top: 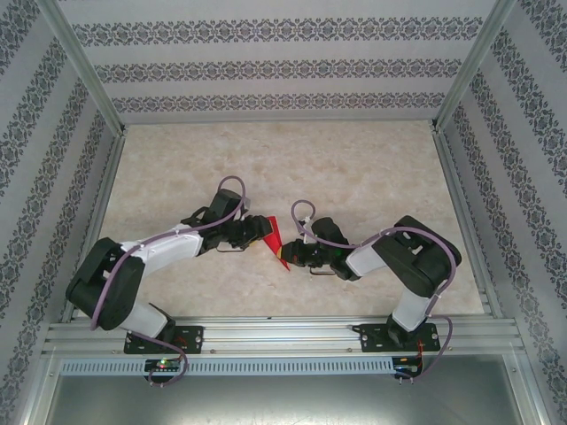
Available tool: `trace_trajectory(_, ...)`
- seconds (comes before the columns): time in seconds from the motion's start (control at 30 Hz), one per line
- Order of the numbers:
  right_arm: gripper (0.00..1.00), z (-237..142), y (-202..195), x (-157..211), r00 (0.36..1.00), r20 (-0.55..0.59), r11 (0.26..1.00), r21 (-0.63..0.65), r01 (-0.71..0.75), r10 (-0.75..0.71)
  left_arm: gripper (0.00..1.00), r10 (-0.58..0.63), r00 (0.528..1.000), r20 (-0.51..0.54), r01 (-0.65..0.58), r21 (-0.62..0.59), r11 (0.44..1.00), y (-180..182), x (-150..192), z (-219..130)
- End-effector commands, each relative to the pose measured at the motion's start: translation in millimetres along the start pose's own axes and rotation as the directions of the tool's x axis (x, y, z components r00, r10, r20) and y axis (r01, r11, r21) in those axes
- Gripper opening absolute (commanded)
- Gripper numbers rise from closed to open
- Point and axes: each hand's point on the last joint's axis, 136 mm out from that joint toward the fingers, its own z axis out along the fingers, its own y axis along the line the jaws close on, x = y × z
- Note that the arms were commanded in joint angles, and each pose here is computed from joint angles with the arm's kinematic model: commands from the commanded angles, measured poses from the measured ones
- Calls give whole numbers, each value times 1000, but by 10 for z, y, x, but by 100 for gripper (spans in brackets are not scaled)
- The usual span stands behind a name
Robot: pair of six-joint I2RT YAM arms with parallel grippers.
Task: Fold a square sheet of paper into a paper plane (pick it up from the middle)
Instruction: Fold the wing for the fifth time at the center of the table.
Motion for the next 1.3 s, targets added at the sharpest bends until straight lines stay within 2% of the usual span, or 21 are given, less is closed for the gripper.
trace_trajectory(0.0,0,9,117,-86,999,13,997,-73,-31,32,50,79,997,-4,-79,105,991,-307,-17,95)
trace_trajectory(0.23,0,13,69,-101,995,14,991,-90,-96,98,50,85,996,-9,-83,125,989,-302,-29,237)
trace_trajectory(0.77,0,41,-101,-114,979,24,977,-71,-202,204,51,91,996,-22,-89,91,992,-164,-84,494)
trace_trajectory(0.97,9,4,-63,-129,983,28,981,-61,-182,184,51,81,996,-24,-80,47,996,-50,-82,540)
trace_trajectory(1.1,21,-27,-88,-108,988,23,988,-16,-154,154,50,84,996,-30,-82,49,995,-48,-82,565)
trace_trajectory(1.27,20,-67,-187,-58,990,13,988,73,-138,138,50,85,996,-39,-83,38,996,-23,-72,587)
